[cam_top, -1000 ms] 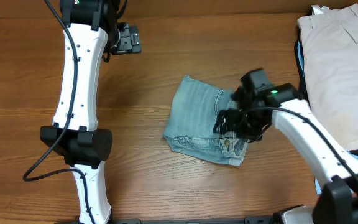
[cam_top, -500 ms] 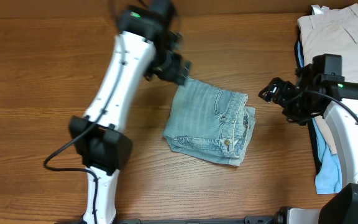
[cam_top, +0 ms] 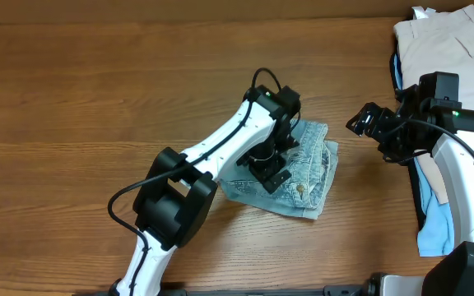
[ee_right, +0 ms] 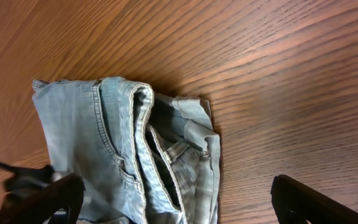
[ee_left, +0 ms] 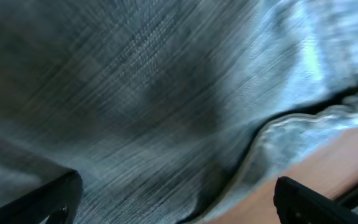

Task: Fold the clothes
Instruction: 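Grasp the folded shorts bundle with the left gripper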

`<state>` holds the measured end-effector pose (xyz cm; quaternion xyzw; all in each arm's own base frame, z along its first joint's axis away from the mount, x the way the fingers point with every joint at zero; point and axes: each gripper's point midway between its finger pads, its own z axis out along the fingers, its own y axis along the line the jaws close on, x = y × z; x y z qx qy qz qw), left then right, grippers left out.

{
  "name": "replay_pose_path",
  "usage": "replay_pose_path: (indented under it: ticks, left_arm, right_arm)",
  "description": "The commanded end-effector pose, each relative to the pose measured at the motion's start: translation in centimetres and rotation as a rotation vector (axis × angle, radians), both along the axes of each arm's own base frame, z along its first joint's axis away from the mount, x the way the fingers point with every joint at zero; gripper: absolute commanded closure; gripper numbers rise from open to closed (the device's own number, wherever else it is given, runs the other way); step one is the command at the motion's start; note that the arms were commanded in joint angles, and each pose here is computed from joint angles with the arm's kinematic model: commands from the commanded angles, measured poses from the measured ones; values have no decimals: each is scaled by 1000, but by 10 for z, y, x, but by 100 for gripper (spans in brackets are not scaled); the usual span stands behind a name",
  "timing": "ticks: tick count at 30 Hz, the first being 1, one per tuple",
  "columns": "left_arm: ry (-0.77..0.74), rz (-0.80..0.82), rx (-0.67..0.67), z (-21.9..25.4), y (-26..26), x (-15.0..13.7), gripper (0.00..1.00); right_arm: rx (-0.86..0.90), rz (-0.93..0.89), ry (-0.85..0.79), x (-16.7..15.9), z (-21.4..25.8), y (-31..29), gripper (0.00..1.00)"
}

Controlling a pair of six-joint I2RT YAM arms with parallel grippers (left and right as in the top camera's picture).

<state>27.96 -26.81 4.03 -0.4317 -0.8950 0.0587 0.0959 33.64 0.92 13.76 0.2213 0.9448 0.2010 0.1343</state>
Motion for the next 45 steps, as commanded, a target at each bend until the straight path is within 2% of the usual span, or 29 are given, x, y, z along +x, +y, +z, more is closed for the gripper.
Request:
replay_pose_path:
  ticks: [1,6,11,14,16,18,21,24,27,30,32,35,45]
  left_arm:
    - [-6,-37,42,-13,15,0,0]
    - [-128,-45,245,-31,65,24,0]
    - [-271,-15,458,-33,127,61,0]
    - [-357,48,529,-28,159,90,0]
    - [-389,98,529,-25,169,103,0]
    - [-395,133,505,-19,170,110,0]
    - [-379,197,392,2,150,119,0]
    - [-331,224,173,34,107,124,0]
    - [-244,165,-143,73,49,117,0]
    - [-192,135,-365,99,10,110,0]
    - [-200,126,-395,101,2,112,0]
    - [-187,115,-368,90,0,108,0]
    - [-49,57,-282,26,-14,80,0]
  right_arm:
    - [-17,0,-60,7,17,-3,0]
    - [-18,0,-60,7,17,-4,0]
    - [-28,-4,-58,7,16,-5,0]
    - [-35,-6,-57,7,16,-7,0]
    - [-35,-6,-57,7,16,-7,0]
    - [-37,-7,-57,7,16,-7,0]
    - [-41,-9,-56,7,15,-8,0]
    - [-41,-9,-56,7,15,-8,0]
    - [-41,-9,-55,7,15,-8,0]
    - [-41,-8,-55,7,15,-8,0]
    - [-41,-9,-55,7,15,-8,0]
    - [-41,-8,-55,7,15,-8,0]
    - [-40,-8,-50,6,14,-7,0]
